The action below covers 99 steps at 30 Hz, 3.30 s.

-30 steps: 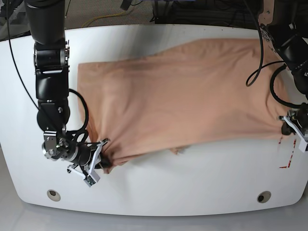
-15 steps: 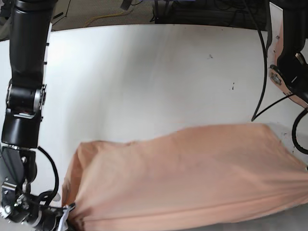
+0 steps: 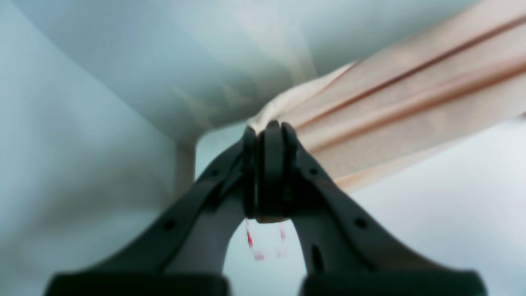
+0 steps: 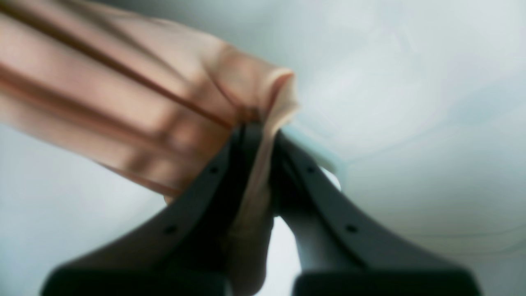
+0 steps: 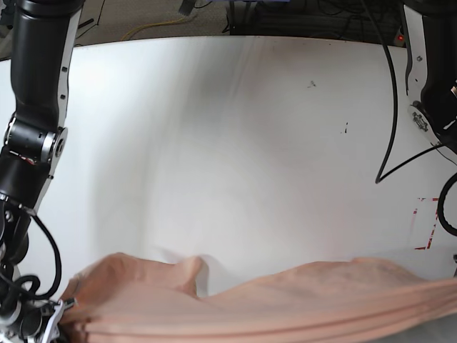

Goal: Fold the T-shirt properly
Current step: 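Lift the shirt by the hem and swing it over, laying it flat, then pull the held edge taut with both grippers to smooth the shirt, then release the edge and grasp the shirt's side edges with both grippers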

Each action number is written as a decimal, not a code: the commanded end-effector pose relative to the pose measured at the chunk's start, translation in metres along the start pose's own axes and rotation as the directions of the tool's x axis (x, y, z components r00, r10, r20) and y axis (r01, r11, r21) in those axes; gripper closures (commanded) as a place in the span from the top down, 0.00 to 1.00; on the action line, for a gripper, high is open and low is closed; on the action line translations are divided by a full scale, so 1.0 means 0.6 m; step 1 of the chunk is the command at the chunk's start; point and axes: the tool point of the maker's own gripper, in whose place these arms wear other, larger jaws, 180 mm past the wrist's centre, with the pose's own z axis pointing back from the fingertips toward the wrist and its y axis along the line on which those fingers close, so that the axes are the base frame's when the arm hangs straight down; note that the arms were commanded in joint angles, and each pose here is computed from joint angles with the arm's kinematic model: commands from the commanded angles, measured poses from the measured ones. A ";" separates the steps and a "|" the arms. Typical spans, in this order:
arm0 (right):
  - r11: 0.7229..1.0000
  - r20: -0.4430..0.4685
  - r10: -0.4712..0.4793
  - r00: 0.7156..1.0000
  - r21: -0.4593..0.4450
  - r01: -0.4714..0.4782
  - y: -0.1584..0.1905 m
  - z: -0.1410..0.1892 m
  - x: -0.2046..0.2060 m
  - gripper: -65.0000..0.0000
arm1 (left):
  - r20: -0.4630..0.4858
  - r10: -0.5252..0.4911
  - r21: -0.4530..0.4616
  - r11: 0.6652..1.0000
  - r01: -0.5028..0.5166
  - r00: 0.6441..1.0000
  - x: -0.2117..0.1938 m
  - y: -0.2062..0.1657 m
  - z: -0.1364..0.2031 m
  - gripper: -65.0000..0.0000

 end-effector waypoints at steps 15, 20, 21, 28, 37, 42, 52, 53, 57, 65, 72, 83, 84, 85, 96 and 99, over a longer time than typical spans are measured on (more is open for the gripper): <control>0.984 -0.287 -0.136 0.948 0.074 0.164 0.221 0.043 -0.355 0.00 | -0.411 -0.053 -0.020 0.999 0.049 0.910 -0.333 -0.087 0.097 0.00; 0.965 -0.374 -0.175 0.911 0.116 0.234 0.299 0.072 -0.432 0.00 | -0.502 -0.071 -0.079 0.996 0.037 0.862 -0.424 -0.122 0.137 0.00; 0.962 -0.388 -0.182 0.903 0.120 0.245 0.309 0.077 -0.444 0.00 | -0.513 -0.075 -0.088 0.995 0.035 0.855 -0.435 -0.127 0.143 0.00; 0.927 -0.523 -0.220 0.824 0.151 0.343 0.393 0.126 -0.539 0.00 | -0.595 -0.104 -0.157 0.988 0.012 0.797 -0.516 -0.163 0.197 0.00; 0.921 -0.609 -0.201 0.767 0.149 0.360 0.442 0.204 -0.596 0.13 | -0.655 -0.132 -0.209 0.978 -0.011 0.744 -0.573 -0.190 0.251 0.01; 0.907 -0.642 -0.195 0.742 0.171 0.386 0.468 0.234 -0.617 0.27 | -0.676 -0.146 -0.228 0.974 -0.016 0.722 -0.588 -0.197 0.266 0.02; 0.852 -0.481 -0.389 0.786 0.136 0.505 0.397 0.232 -0.570 0.83 | -0.654 -0.139 -0.225 0.974 -0.015 0.743 -0.573 -0.198 0.255 0.70; 0.859 -0.475 -0.383 0.792 0.133 0.495 0.389 0.227 -0.566 0.86 | -0.645 -0.134 -0.221 0.975 -0.016 0.752 -0.567 -0.196 0.250 0.71; 0.892 -0.435 -0.366 0.823 0.089 0.444 0.344 0.196 -0.541 0.89 | -0.578 -0.097 -0.211 0.977 -0.034 0.810 -0.530 -0.193 0.218 0.71; 0.875 -0.438 -0.410 0.800 0.060 0.481 0.292 0.092 -0.526 0.89 | -0.494 -0.075 -0.188 0.982 -0.022 0.866 -0.470 -0.177 0.170 0.71; 0.795 -0.497 -0.488 0.717 0.087 0.601 0.303 0.034 -0.550 0.89 | -0.490 -0.080 -0.117 0.993 0.025 0.868 -0.439 -0.142 0.143 0.71; 0.771 -0.508 -0.460 0.729 0.179 0.611 0.372 0.004 -0.528 0.89 | -0.471 -0.083 -0.068 0.996 0.057 0.878 -0.406 -0.154 0.085 0.72; 0.769 -0.505 -0.462 0.729 0.180 0.613 0.376 0.003 -0.527 0.89 | -0.472 -0.074 -0.062 0.997 0.050 0.879 -0.405 -0.155 0.078 0.72; 0.763 -0.502 -0.467 0.728 0.187 0.619 0.384 -0.001 -0.524 0.89 | -0.477 -0.066 -0.060 0.997 0.043 0.877 -0.407 -0.157 0.072 0.72; 0.727 -0.509 -0.499 0.701 0.194 0.659 0.408 -0.017 -0.538 0.18 | -0.485 0.113 0.017 0.993 -0.120 0.867 -0.409 -0.159 0.004 0.72; 0.730 -0.505 -0.497 0.705 0.195 0.655 0.406 -0.017 -0.536 0.00 | -0.447 0.168 0.022 0.984 -0.177 0.879 -0.404 -0.166 -0.017 0.72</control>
